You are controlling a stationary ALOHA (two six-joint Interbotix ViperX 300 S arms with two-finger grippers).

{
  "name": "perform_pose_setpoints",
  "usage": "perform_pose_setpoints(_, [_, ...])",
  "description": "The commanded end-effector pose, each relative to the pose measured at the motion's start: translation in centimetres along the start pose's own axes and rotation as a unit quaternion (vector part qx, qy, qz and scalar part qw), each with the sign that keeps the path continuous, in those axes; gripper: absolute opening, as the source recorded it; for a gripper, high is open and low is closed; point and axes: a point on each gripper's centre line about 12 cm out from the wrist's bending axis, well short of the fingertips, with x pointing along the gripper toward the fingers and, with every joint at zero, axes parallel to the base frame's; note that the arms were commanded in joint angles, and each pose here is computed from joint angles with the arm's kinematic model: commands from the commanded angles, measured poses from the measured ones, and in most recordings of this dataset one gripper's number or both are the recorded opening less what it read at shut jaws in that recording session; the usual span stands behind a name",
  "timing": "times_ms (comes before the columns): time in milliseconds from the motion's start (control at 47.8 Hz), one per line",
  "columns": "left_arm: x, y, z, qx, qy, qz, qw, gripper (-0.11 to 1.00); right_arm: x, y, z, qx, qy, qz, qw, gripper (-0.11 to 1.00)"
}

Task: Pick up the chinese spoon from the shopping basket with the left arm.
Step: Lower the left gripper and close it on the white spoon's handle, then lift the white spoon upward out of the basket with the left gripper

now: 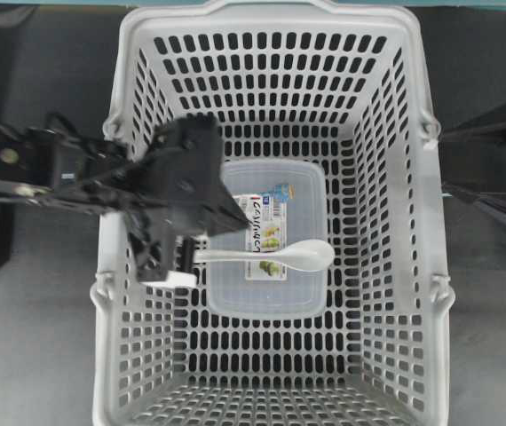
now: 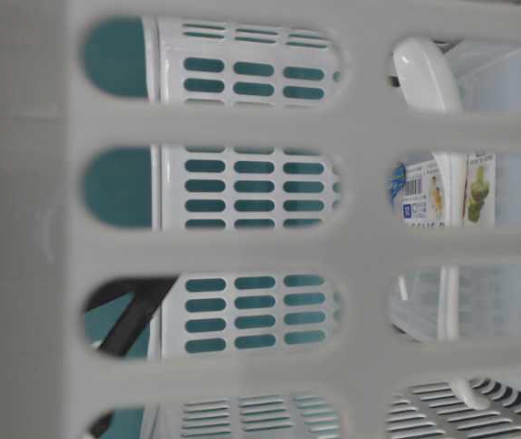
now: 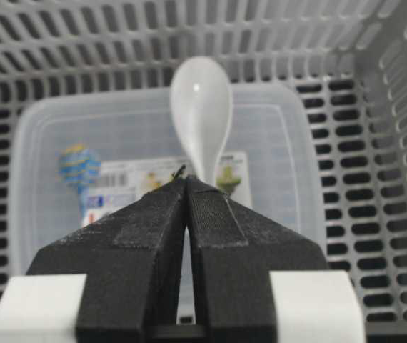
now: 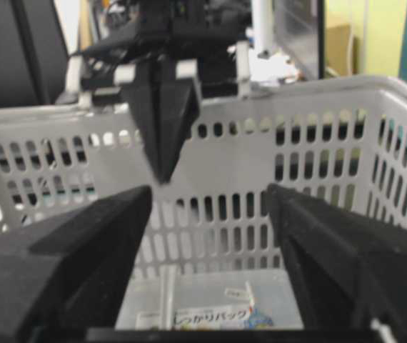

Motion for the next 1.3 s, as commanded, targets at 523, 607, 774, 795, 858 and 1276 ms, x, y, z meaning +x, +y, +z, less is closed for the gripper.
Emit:
perform_pose_setpoints(523, [9.5, -1.1, -2.9, 0.004, 0.118, -0.008, 0.9930, 0.86, 0.3, -0.4, 0.7, 0.001, -0.008, -0.010, 0.9999, 0.66])
perform_pose_setpoints(607, [9.7, -1.3, -3.5, 0.005, 0.128, -0.009, 0.9917, 0.85, 0.3, -0.4, 0.7, 0.001, -0.008, -0.010, 0.9999, 0.66])
perform_pose_setpoints(774, [10.4, -1.5, -5.1, 0.003, 0.150, -0.010, 0.9886, 0.83, 0.3, -0.4, 0.7, 0.001, -0.008, -0.010, 0.9999, 0.66])
perform_pose_setpoints(795, [10.4, -1.5, -5.1, 0.003, 0.151, -0.010, 0.9885, 0.82, 0.3, -0.4, 0.7, 0.001, -0.008, -0.011, 0.9999, 0.66])
perform_pose_setpoints(858, [10.4, -1.5, -5.4, 0.004, 0.155, -0.010, 0.9879, 0.78, 0.3, -0.4, 0.7, 0.001, -0.008, -0.011, 0.9999, 0.66])
perform_pose_setpoints(1276, [8.4, -0.9, -3.0, 0.015, 0.127, -0.008, 0.9918, 0.13, 0.3, -0.4, 0.7, 0.001, -0.008, -0.010, 0.9999, 0.66])
